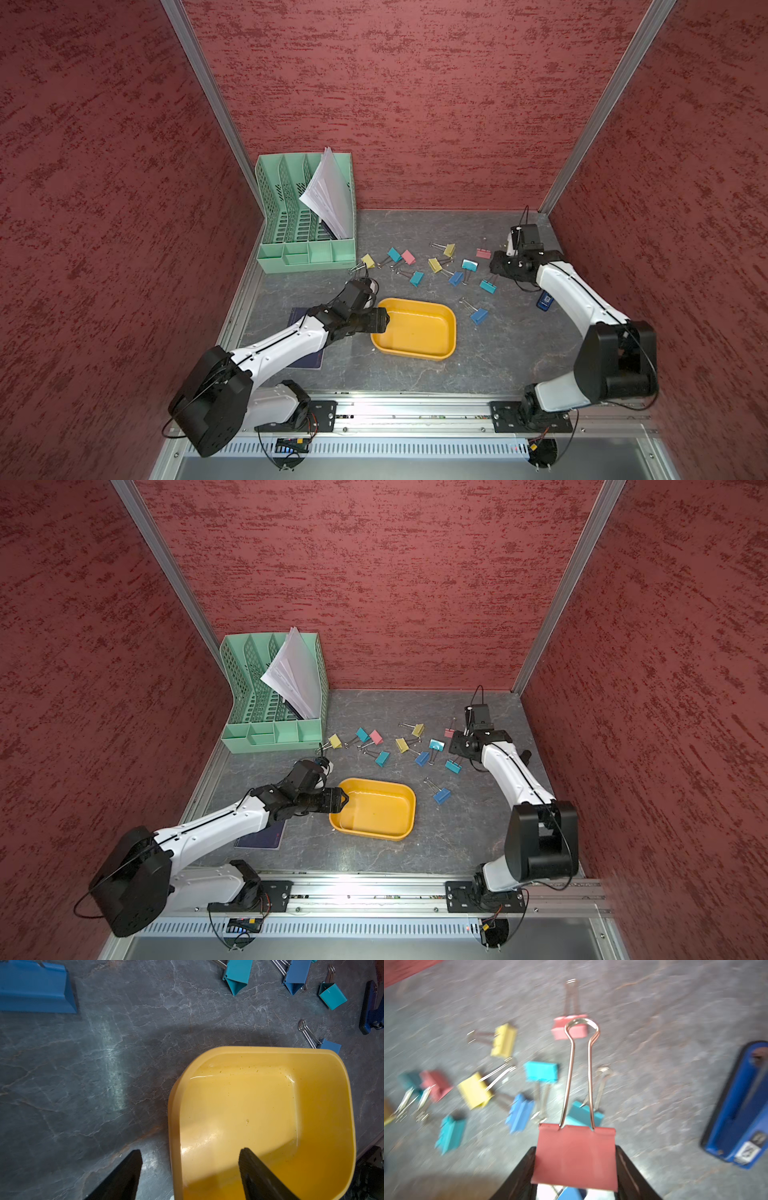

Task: Put the binder clips in the storage box
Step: Place the binder clip in the storage box, then adjust the storage box at the center of the board.

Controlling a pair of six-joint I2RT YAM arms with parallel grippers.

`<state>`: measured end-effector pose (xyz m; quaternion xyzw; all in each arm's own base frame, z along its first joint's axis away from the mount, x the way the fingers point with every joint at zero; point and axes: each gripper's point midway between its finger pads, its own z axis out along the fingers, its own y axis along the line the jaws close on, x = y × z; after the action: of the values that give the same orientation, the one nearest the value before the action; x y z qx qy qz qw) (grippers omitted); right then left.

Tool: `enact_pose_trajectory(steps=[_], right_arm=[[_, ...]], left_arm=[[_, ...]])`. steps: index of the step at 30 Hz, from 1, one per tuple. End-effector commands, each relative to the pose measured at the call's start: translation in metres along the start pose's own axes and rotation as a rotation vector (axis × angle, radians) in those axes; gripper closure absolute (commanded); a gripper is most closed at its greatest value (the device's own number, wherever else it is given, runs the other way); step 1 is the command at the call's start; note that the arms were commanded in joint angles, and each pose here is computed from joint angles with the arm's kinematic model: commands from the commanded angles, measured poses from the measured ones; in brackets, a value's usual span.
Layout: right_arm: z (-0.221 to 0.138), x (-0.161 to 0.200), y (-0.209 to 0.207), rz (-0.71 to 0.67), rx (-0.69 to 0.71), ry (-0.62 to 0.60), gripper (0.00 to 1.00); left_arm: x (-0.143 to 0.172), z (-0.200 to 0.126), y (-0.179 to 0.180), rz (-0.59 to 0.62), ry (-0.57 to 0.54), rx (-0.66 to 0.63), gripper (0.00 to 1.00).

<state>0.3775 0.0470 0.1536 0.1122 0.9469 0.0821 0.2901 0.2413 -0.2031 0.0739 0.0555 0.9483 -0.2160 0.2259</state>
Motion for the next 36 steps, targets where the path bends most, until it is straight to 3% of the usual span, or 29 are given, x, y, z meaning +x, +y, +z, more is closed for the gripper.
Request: enact_pose_trajectory(steps=[1, 9, 17, 20, 24, 29, 31, 33, 36], right_arm=[[-0.034, 0.048, 0.064, -0.090, -0.165, 0.042, 0.50], [-0.070, 0.157, 0.154, -0.238, -0.384, 0.170, 0.50], [-0.036, 0.224, 0.172, -0.312, -0.367, 0.314, 0.50], [-0.025, 0.233, 0.170, -0.328, -0.337, 0.334, 0.36], [-0.020, 0.215, 0.154, -0.334, -0.271, 0.284, 0.21], [-0.035, 0.153, 0.115, -0.218, -0.254, 0.188, 0.20], [-0.036, 0.116, 0.077, -0.172, -0.137, 0.116, 0.22], [-0.028, 0.086, 0.040, -0.084, -0.063, 0.094, 0.23], [-0.005, 0.056, 0.010, 0.051, -0.065, 0.099, 0.25]], left_arm=[[0.000, 0.006, -0.003, 0.012, -0.005, -0.001, 0.22], [0.009, 0.018, -0.004, 0.025, 0.016, -0.027, 0.29], [0.020, 0.024, -0.006, 0.033, 0.032, -0.051, 0.30], [0.024, 0.025, -0.007, 0.033, 0.036, -0.056, 0.31], [0.031, 0.026, -0.008, 0.036, 0.047, -0.058, 0.35], [0.046, 0.029, -0.008, 0.036, 0.075, -0.058, 0.40], [0.054, 0.030, -0.011, 0.033, 0.092, -0.050, 0.42], [0.061, 0.029, -0.014, 0.020, 0.100, -0.049, 0.42], [0.068, 0.026, -0.025, 0.002, 0.092, -0.029, 0.41]])
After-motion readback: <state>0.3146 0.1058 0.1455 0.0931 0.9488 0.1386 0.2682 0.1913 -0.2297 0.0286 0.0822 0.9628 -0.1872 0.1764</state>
